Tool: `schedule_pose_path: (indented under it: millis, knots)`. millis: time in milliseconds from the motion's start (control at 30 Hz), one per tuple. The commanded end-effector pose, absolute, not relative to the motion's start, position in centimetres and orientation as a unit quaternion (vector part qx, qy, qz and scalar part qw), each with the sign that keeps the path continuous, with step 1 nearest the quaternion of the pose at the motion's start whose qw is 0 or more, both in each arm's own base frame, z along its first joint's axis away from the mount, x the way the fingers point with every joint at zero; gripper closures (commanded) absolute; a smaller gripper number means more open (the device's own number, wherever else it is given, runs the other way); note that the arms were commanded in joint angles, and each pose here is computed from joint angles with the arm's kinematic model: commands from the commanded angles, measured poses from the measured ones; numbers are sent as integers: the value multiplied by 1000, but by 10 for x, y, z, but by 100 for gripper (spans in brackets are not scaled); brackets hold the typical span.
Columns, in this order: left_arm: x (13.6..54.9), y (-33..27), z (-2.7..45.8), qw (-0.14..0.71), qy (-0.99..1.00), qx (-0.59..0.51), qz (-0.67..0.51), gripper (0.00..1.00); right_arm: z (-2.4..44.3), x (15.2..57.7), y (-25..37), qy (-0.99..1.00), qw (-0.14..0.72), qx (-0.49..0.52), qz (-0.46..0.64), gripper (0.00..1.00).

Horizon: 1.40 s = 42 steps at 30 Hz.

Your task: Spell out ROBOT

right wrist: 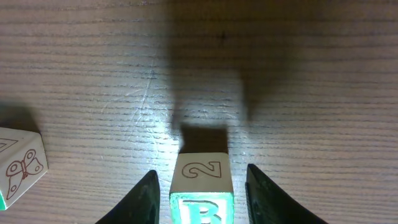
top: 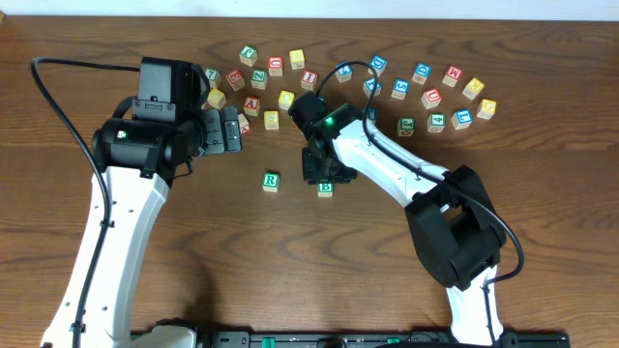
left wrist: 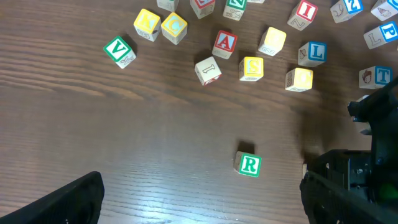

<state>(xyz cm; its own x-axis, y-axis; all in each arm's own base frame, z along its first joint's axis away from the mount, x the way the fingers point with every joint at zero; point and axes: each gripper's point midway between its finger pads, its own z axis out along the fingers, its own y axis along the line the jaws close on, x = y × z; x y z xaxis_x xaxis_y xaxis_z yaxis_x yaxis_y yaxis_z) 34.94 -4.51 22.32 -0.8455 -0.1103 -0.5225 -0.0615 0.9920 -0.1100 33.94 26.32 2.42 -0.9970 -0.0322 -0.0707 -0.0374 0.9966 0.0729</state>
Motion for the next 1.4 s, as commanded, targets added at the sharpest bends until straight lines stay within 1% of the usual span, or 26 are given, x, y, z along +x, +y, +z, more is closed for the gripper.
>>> schedule_pose_path:
  millis: [0,133,267,467,533,633,700,900,1067,1200,1367]
  knots:
    - [354,-41,229,283,957,-47,-35,1,26,339,261,999,40,-12,31,60]
    - [354,-41,229,283,957,-47,-35,1,27,342,263,998,46,-12,36,61]
    - [354,-41,229,283,957,-47,-35,1,41,356,261,997,65,-11,48,61]
    - [354,-41,229,283,957,-47,-35,0,99,399,236,989,125,-5,74,59]
    - [354,-41,229,283,957,-47,-35,1,116,415,222,986,147,-8,79,55]
    - [354,-41,229,283,957,-47,-35,1,130,434,198,982,170,-11,77,52]
    - [354,-41,229,283,957,-47,-35,1,131,442,180,982,174,-1,71,49]
    - [354,-41,229,283,957,-47,-35,1,124,458,117,983,165,63,49,47]
    - [354,-41,229,283,957,-47,-35,1,113,466,91,986,160,43,35,47]
    - [354,-41,229,283,957,-47,-35,1,107,468,94,987,159,9,32,47]
    - [354,-41,229,283,957,-47,-35,1,107,470,115,985,167,-13,48,46]
